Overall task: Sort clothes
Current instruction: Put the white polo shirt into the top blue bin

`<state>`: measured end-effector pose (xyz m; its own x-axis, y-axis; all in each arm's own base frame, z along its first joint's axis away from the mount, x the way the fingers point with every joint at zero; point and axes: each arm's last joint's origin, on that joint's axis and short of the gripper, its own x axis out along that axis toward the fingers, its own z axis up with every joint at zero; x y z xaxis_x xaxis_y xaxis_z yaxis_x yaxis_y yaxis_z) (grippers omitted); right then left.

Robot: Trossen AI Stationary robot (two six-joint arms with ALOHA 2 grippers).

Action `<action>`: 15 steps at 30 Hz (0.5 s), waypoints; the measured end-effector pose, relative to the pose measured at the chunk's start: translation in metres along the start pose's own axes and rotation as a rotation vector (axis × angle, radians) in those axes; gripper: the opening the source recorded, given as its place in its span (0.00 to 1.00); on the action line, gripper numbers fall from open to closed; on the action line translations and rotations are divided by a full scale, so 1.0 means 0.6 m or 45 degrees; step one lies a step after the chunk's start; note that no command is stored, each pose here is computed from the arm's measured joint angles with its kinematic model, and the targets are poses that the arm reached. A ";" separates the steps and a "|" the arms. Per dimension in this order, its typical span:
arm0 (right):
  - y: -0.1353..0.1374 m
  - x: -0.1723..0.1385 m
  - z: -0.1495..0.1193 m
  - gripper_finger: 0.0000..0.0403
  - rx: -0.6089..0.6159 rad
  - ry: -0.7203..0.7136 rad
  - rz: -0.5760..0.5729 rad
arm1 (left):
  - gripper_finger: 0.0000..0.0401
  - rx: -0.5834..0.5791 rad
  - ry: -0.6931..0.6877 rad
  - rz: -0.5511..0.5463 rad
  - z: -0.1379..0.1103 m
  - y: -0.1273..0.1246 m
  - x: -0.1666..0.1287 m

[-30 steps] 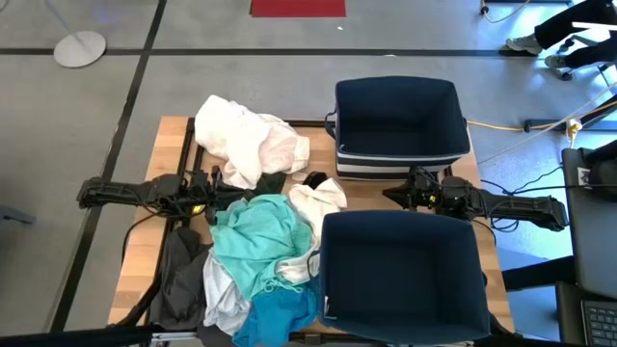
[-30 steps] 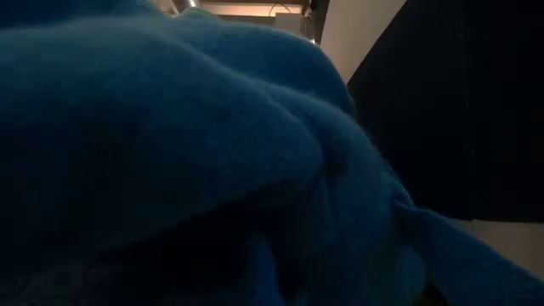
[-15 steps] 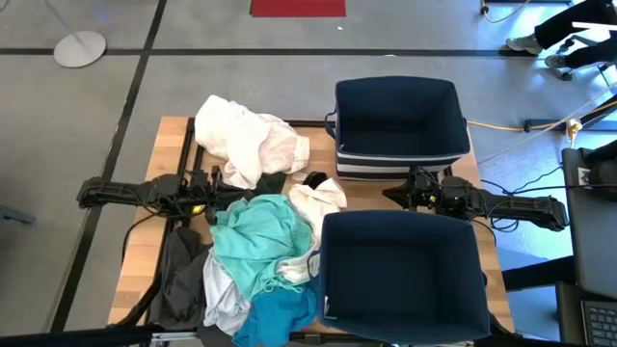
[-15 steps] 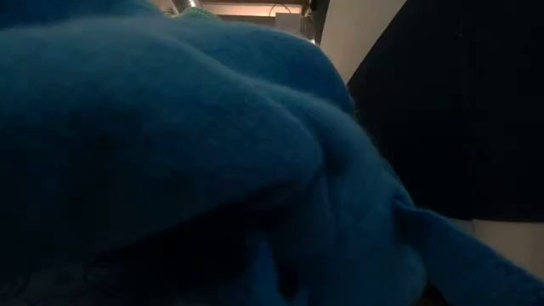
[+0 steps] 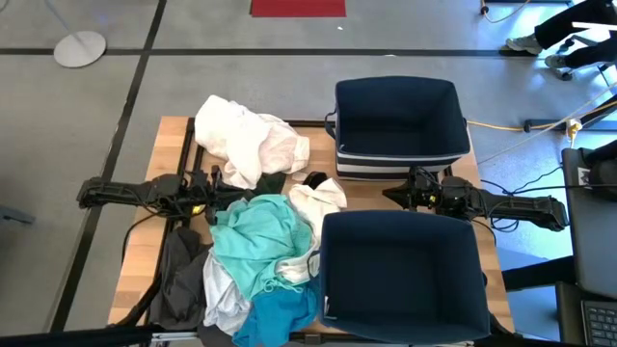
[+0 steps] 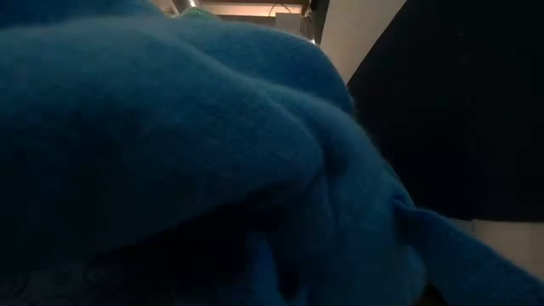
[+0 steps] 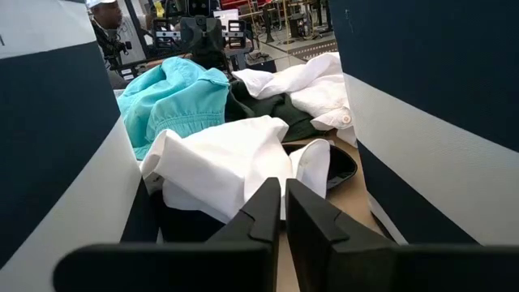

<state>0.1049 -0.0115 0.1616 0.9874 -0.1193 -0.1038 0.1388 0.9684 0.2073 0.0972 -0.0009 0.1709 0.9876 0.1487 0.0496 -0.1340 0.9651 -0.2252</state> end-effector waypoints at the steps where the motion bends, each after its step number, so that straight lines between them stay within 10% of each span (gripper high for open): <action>1: 0.000 0.000 0.000 0.06 0.000 0.000 0.000 | 0.08 -0.020 0.001 0.001 0.000 0.000 0.000; 15: 0.000 0.000 0.000 0.06 0.000 0.001 0.000 | 0.08 -0.064 -0.173 0.009 0.026 -0.003 -0.002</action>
<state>0.1049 -0.0115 0.1615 0.9874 -0.1189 -0.1041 0.1385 0.9684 0.2073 0.0949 0.0003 0.1863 0.9662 0.1863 0.1784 -0.1330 0.9524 -0.2743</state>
